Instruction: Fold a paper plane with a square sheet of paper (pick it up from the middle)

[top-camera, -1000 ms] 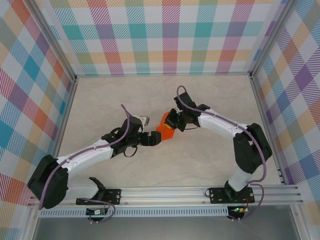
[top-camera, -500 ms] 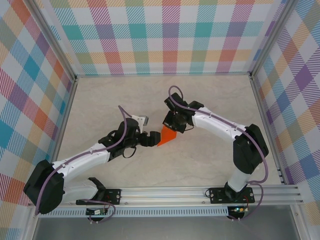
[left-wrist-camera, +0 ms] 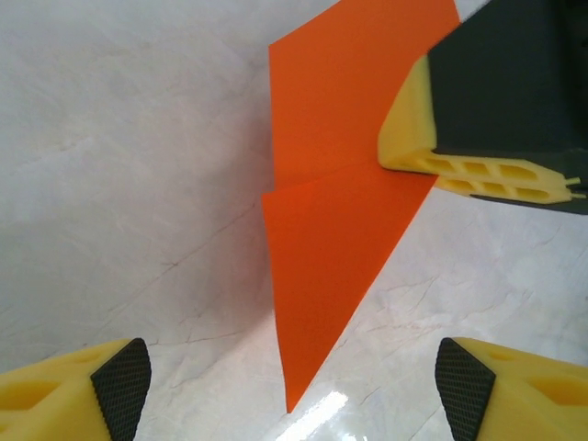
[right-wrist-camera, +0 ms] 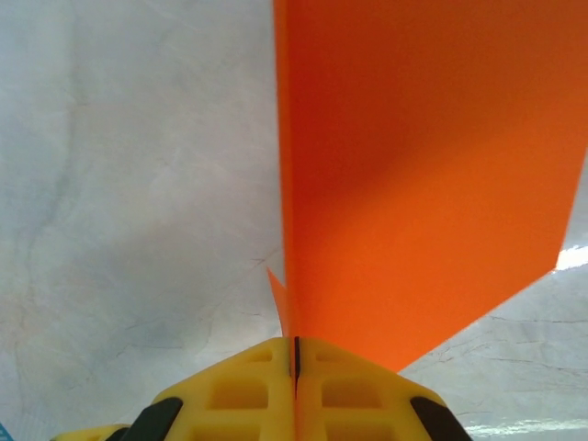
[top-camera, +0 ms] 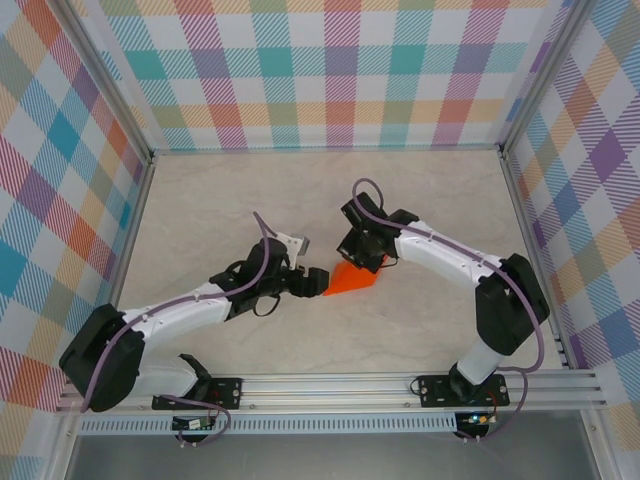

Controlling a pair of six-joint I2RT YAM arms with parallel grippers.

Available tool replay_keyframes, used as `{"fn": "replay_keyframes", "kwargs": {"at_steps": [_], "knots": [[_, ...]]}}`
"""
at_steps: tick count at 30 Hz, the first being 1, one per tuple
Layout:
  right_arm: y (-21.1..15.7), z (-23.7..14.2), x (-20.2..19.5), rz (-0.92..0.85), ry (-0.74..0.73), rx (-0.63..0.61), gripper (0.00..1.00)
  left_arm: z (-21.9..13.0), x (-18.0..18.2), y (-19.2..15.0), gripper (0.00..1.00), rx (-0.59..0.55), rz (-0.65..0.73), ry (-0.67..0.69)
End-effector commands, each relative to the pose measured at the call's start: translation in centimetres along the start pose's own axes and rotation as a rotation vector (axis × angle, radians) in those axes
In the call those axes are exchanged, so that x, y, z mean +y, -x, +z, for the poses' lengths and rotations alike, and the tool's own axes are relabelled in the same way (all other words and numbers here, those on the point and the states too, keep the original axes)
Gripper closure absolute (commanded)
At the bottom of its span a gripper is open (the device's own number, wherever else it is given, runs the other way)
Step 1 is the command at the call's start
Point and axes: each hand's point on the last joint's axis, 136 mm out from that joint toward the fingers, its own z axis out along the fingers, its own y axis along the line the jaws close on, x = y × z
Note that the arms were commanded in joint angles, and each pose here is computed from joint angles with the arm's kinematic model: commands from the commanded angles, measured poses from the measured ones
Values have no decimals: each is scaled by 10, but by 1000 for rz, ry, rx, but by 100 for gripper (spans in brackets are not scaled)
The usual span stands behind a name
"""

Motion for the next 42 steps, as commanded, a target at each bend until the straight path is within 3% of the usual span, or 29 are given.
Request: {"fn": "replay_keyframes", "kwargs": {"at_steps": [1, 12, 19, 24, 27, 42], "knots": [[-6, 13, 5, 109, 54, 80, 100, 15, -15, 1, 22, 13, 107, -45], [-15, 21, -14, 173, 22, 203, 100, 50, -31, -20, 34, 12, 419, -109], [-21, 26, -18, 175, -4, 250, 99, 59, -27, -21, 55, 2, 507, -95], [-20, 24, -19, 168, -5, 255, 84, 59, -24, -23, 76, 4, 547, -84], [-19, 22, -19, 156, -5, 261, 81, 59, -23, -27, 82, 19, 569, -82], [-17, 23, -25, 140, -37, 299, 81, 64, -23, -45, 88, 118, 621, -122]]}}
